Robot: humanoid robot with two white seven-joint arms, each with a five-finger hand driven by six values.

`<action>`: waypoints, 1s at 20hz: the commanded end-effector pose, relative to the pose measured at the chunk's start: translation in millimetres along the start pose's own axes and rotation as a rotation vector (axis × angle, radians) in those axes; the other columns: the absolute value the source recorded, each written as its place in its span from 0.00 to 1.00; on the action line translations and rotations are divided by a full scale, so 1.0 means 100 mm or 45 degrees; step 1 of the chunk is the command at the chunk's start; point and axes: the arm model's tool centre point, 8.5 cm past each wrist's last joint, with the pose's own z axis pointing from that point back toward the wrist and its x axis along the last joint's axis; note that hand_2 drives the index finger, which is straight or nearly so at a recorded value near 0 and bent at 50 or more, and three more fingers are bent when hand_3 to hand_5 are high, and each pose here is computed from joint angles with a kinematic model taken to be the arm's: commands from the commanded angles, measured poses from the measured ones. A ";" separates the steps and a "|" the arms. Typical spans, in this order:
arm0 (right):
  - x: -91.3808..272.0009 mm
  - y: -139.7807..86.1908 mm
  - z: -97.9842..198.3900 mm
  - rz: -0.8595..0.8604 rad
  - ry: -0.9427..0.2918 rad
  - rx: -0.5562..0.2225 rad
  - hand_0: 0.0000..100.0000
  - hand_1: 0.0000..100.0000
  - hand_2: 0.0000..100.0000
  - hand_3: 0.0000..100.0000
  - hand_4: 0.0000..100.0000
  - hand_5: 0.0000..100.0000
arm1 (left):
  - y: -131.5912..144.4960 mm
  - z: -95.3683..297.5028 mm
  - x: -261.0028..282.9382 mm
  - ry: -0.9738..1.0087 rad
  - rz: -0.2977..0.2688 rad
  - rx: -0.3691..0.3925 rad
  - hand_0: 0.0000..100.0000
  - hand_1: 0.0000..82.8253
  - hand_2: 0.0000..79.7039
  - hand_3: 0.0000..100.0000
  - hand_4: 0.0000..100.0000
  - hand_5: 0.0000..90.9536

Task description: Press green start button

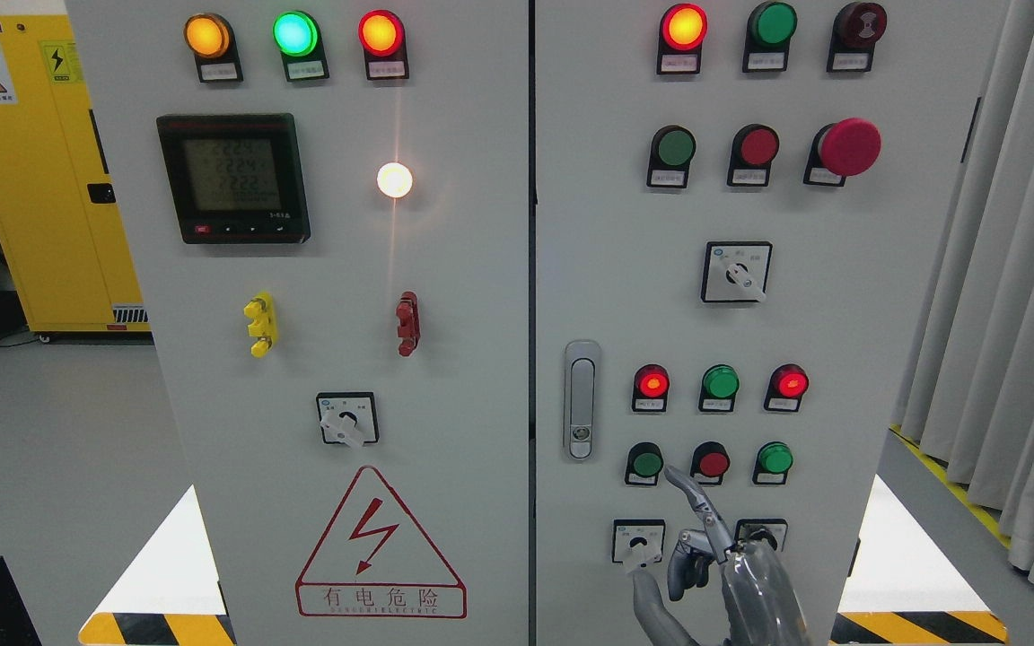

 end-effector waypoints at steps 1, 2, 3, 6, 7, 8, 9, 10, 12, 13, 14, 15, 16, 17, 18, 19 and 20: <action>0.21 0.03 0.09 -0.498 0.036 -0.062 0.44 0.51 0.00 0.10 0.12 0.12 | 0.00 0.00 0.00 -0.001 0.000 0.001 0.12 0.67 0.00 0.00 0.00 0.00; 0.22 0.06 0.12 -0.560 0.062 -0.054 0.44 0.48 0.00 0.06 0.11 0.11 | 0.00 0.00 0.00 -0.001 0.000 0.001 0.12 0.67 0.00 0.00 0.00 0.00; 0.21 0.07 0.13 -0.583 0.078 -0.049 0.40 0.44 0.00 0.03 0.08 0.09 | 0.00 0.00 -0.01 0.001 0.000 0.001 0.12 0.67 0.00 0.00 0.00 0.00; 0.20 0.08 0.16 -0.588 0.090 -0.048 0.38 0.43 0.00 0.01 0.07 0.07 | 0.00 0.00 0.00 -0.001 0.000 0.001 0.12 0.67 0.00 0.00 0.00 0.00; 0.20 0.08 0.16 -0.588 0.088 -0.047 0.37 0.43 0.00 0.01 0.07 0.06 | 0.00 0.00 0.00 -0.001 0.000 0.001 0.12 0.67 0.00 0.00 0.00 0.00; 0.20 0.08 0.16 -0.586 0.090 -0.045 0.37 0.43 0.00 0.01 0.07 0.06 | 0.00 0.00 0.00 -0.001 0.000 0.001 0.12 0.67 0.00 0.00 0.00 0.00; 0.20 0.08 0.15 -0.586 0.089 -0.043 0.37 0.43 0.00 0.01 0.06 0.06 | 0.00 0.00 0.00 -0.001 0.000 0.001 0.12 0.67 0.00 0.00 0.00 0.00; 0.20 0.08 0.15 -0.584 0.087 -0.042 0.36 0.43 0.00 0.01 0.06 0.06 | 0.00 0.00 0.00 -0.001 0.000 0.001 0.12 0.67 0.00 0.00 0.00 0.00; 0.20 0.08 0.15 -0.583 0.089 -0.041 0.36 0.43 0.00 0.01 0.06 0.06 | 0.00 0.00 0.00 -0.001 0.000 0.001 0.12 0.67 0.00 0.00 0.00 0.00; 0.19 0.08 0.15 -0.584 0.091 -0.041 0.35 0.43 0.00 0.00 0.03 0.04 | 0.00 0.00 0.00 -0.001 0.000 0.001 0.12 0.67 0.00 0.00 0.00 0.00; 0.19 0.08 0.15 -0.583 0.092 -0.043 0.35 0.43 0.00 0.00 0.03 0.03 | 0.00 0.00 0.00 -0.001 0.000 0.001 0.12 0.67 0.00 0.00 0.00 0.00; 0.19 0.08 0.15 -0.583 0.092 -0.043 0.35 0.43 0.00 0.00 0.02 0.02 | 0.00 0.00 0.00 -0.001 0.000 0.001 0.12 0.67 0.00 0.00 0.00 0.00; 0.19 0.08 0.16 -0.585 0.093 -0.041 0.35 0.43 0.00 0.00 0.02 0.02 | 0.00 0.00 0.00 -0.001 0.000 0.001 0.12 0.67 0.00 0.00 0.00 0.00; 0.19 0.08 0.16 -0.585 0.093 -0.041 0.35 0.43 0.00 0.00 0.02 0.02 | 0.00 0.00 0.00 -0.001 0.000 0.001 0.12 0.67 0.00 0.00 0.00 0.00; 0.19 0.08 0.16 -0.585 0.093 -0.041 0.35 0.43 0.00 0.00 0.02 0.02 | 0.00 0.00 0.00 -0.001 0.000 0.001 0.12 0.67 0.00 0.00 0.00 0.00; 0.19 0.09 0.16 -0.586 0.093 -0.042 0.34 0.43 0.00 0.00 0.02 0.02 | 0.00 0.00 0.00 -0.001 0.000 0.001 0.12 0.67 0.00 0.00 0.00 0.00; 0.19 0.08 0.16 -0.585 0.093 -0.041 0.34 0.43 0.00 0.00 0.02 0.02 | 0.00 0.00 0.00 -0.001 0.000 0.001 0.12 0.67 0.00 0.00 0.00 0.00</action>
